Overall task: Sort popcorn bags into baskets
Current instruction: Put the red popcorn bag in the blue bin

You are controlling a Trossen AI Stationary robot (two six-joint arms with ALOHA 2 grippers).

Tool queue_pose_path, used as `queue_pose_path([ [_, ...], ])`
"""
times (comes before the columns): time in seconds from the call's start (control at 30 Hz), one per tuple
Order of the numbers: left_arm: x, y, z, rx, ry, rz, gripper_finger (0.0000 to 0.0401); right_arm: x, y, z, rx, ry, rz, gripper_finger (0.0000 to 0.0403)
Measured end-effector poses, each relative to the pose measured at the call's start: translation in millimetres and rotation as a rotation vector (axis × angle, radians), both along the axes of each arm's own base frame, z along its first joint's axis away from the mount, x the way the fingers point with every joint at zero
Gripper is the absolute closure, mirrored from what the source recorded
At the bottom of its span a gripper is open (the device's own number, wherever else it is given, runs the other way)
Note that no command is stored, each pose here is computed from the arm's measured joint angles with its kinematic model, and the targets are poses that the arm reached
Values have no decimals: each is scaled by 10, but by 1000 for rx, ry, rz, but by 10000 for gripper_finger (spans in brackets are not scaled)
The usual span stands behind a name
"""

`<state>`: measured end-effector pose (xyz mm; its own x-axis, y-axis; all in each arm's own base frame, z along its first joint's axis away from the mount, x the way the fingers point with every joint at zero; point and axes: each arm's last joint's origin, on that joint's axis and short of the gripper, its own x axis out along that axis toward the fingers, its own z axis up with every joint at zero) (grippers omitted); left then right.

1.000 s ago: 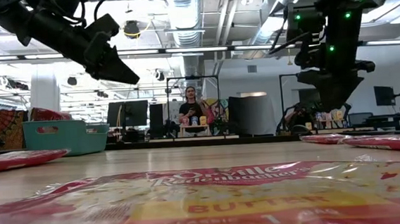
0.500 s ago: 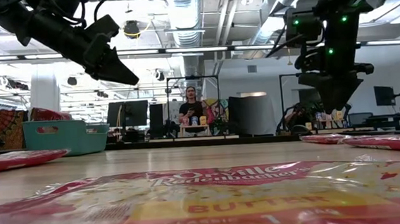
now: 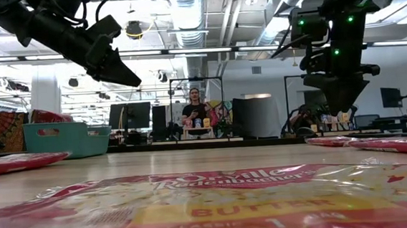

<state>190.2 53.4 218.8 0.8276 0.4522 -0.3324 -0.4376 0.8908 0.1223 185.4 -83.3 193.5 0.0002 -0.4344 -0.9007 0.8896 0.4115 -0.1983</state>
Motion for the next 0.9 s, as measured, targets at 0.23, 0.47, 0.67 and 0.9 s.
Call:
queue_pose_path([
  [0.23, 0, 0, 0, 0, 0, 0, 253, -1, 0, 0, 0, 1, 0, 212],
  [0.47, 0, 0, 0, -1, 0, 0, 253, -5, 2, -1, 1, 10, 11, 210],
  [0.67, 0, 0, 0, -2, -1, 0, 253, -4, 1, -1, 1, 11, 14, 205],
  [0.9, 0, 0, 0, -3, -2, 0, 253, -4, 1, -1, 1, 7, 5, 207],
])
